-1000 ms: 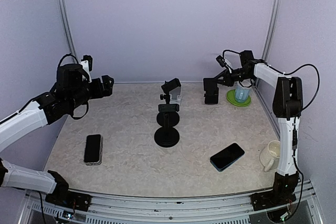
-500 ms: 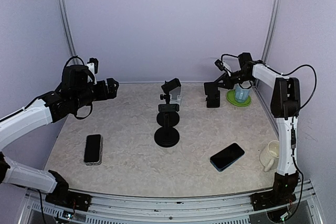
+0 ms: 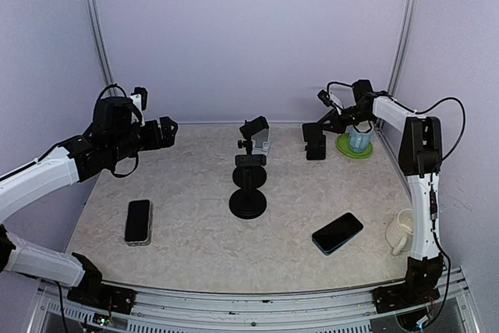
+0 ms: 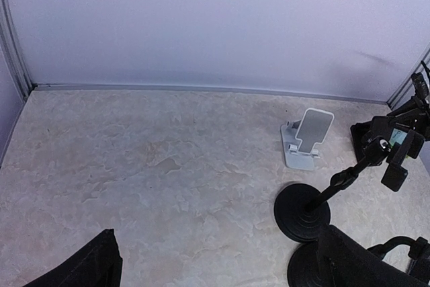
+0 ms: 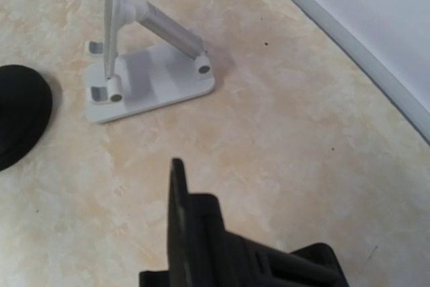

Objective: Place the phone on the phone stand
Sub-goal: Place the phone stand at the corner of the board.

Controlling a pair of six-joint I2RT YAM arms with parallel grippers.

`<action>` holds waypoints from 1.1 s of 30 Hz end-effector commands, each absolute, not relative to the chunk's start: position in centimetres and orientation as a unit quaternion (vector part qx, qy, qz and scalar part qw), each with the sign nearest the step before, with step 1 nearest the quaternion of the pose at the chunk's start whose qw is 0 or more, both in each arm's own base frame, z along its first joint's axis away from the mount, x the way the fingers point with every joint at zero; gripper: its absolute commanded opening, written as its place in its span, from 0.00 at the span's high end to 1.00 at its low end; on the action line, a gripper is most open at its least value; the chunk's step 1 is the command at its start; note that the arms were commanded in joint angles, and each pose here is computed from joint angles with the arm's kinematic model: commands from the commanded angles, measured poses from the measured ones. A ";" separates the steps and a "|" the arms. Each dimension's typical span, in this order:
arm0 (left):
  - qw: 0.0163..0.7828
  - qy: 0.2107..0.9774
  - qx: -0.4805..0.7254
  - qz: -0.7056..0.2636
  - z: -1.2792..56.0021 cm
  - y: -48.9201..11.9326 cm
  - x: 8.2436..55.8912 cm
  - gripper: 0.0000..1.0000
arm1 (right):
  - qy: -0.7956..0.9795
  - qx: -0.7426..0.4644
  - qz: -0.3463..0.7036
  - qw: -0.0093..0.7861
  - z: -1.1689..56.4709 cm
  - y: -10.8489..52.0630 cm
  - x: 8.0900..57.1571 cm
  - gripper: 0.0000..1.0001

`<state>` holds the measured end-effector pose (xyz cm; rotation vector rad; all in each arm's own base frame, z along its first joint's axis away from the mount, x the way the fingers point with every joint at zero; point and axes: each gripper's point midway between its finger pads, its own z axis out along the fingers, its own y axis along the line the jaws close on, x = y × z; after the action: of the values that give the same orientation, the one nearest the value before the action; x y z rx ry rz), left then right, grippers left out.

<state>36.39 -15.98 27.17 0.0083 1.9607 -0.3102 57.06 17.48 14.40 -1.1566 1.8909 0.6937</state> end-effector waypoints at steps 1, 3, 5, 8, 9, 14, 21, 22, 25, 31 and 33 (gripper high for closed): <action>0.558 0.817 -0.004 -0.145 28.4 -16.3 36.9 0.01 | 0.741 -0.462 0.260 0.412 14.4 16.9 58.1 0.94; 0.558 0.817 -0.004 -0.145 28.5 -16.3 37.0 0.01 | 0.743 -0.462 0.256 0.411 14.2 16.8 58.2 0.93; 0.558 0.817 -0.004 -0.146 28.5 -16.4 37.0 0.01 | 0.746 -0.460 0.253 0.409 13.9 16.7 58.3 0.91; 0.558 0.817 -0.004 -0.147 28.5 -16.4 37.0 0.01 | 0.750 -0.458 0.247 0.409 13.6 16.6 58.6 0.88; 0.558 0.817 -0.004 -0.147 28.5 -16.4 37.0 0.01 | 0.751 -0.457 0.243 0.410 13.5 16.5 58.8 0.86; 0.558 0.817 -0.004 -0.147 28.5 -16.4 37.0 0.01 | 0.766 -0.449 0.214 0.406 12.6 15.7 59.5 0.78; 0.560 0.816 -0.004 -0.142 28.8 -16.3 37.0 0.01 | 0.770 -0.451 0.200 0.404 12.3 15.3 59.6 0.75; 0.560 0.816 -0.005 -0.143 28.9 -16.3 37.0 0.01 | 0.771 -0.450 0.198 0.404 12.4 15.2 59.6 0.74; 0.561 0.815 -0.003 -0.144 29.1 -16.4 37.1 0.01 | 0.771 -0.449 0.193 0.407 12.7 15.2 59.6 0.65; 0.564 0.812 -0.004 -0.148 29.7 -16.4 37.1 0.01 | 0.775 -0.438 0.180 0.419 14.2 14.8 59.7 0.40; 0.567 0.810 -0.004 -0.151 30.0 -16.5 37.1 0.01 | 0.779 -0.428 0.177 0.422 14.8 14.6 59.8 0.34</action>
<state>36.77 -16.26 28.16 -0.0046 1.9451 -0.3288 59.53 15.44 12.31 -1.1204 1.9615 0.4974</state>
